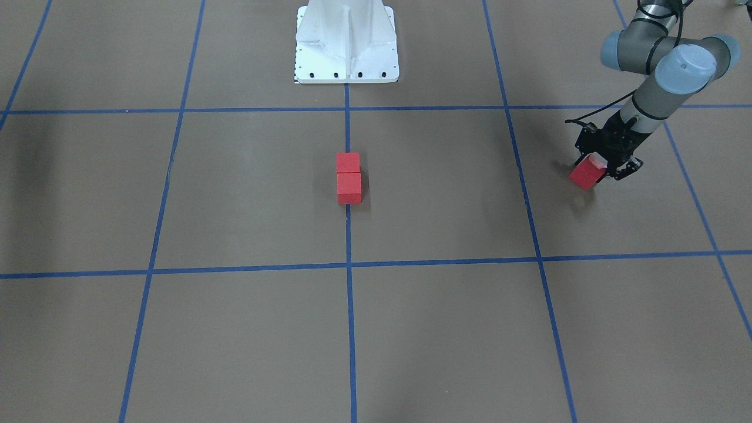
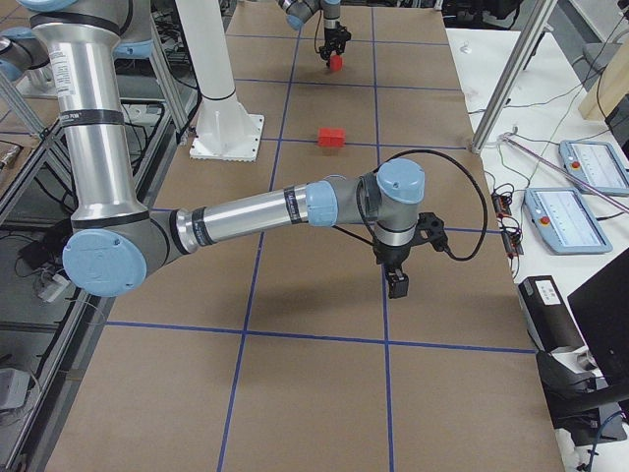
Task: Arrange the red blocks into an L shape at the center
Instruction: 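Lift the red cube with the left gripper toward the center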
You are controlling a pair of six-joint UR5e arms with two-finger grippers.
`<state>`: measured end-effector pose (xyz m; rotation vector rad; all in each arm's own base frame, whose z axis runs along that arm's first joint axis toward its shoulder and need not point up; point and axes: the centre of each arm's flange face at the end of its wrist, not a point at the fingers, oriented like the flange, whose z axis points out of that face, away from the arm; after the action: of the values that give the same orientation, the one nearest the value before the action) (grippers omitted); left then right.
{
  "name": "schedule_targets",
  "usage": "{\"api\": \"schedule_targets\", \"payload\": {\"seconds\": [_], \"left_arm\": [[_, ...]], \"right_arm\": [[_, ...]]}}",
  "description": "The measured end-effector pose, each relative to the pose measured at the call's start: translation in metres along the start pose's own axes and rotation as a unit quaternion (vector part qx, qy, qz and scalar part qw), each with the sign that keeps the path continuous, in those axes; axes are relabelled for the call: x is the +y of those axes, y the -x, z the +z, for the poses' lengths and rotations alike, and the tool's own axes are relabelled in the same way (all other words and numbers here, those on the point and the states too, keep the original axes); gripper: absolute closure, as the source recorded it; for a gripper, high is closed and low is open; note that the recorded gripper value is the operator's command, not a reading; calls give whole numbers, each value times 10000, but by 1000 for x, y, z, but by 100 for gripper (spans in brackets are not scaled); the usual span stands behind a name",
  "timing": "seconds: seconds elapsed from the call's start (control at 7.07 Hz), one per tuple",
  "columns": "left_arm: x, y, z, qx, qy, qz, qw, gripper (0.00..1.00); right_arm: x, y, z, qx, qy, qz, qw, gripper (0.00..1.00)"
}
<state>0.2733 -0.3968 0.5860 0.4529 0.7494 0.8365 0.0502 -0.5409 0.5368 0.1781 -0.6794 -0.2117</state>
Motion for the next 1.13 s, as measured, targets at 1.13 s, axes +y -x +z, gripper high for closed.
{"api": "schedule_targets", "payload": {"seconds": [1.13], "left_arm": [[-228,-42,-112,247,-769,205,9965,100]], "right_arm": [[-4,1,-3,11,-25,-21,10000,0]]}}
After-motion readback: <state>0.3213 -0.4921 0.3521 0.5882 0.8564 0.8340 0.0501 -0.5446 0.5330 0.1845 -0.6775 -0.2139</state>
